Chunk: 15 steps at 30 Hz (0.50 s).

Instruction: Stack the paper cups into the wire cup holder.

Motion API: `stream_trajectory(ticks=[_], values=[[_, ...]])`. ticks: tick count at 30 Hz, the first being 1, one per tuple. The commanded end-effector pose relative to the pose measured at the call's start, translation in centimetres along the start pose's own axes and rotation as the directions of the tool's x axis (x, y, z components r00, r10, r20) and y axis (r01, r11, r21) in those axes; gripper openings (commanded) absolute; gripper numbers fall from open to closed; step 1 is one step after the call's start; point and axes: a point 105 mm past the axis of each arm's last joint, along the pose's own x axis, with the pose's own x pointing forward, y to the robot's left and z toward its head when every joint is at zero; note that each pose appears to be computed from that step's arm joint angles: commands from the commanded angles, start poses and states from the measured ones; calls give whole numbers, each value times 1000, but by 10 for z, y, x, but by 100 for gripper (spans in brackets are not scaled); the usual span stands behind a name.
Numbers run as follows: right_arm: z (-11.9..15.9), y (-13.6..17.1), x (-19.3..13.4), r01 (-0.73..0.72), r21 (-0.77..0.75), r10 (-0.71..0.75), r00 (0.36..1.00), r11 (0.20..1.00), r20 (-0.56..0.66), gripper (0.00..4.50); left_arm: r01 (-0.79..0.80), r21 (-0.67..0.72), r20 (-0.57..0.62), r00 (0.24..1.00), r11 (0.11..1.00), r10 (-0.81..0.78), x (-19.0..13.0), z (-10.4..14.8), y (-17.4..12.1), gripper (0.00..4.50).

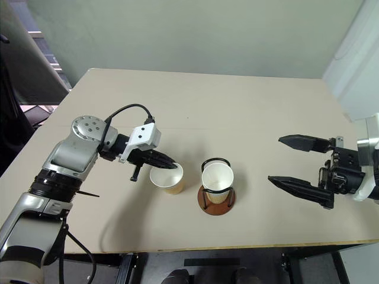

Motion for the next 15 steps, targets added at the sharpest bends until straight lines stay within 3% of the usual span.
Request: stream_trajectory(ticks=[1,9,12,15], values=[[6,-1,-1,-3,-42,3,1000,999,1,450,-37,69,74,997,997,32,-17,25,5,4],[8,-5,-1,-39,-58,38,999,998,-8,450,9,263,433,893,965,-126,-48,134,1,4],[8,-8,0,-41,-72,40,999,997,-16,450,15,344,493,848,939,-194,-50,165,-1,4],[9,-10,2,-42,-82,41,999,996,-18,450,66,401,478,836,914,-270,-41,180,-5,4]])
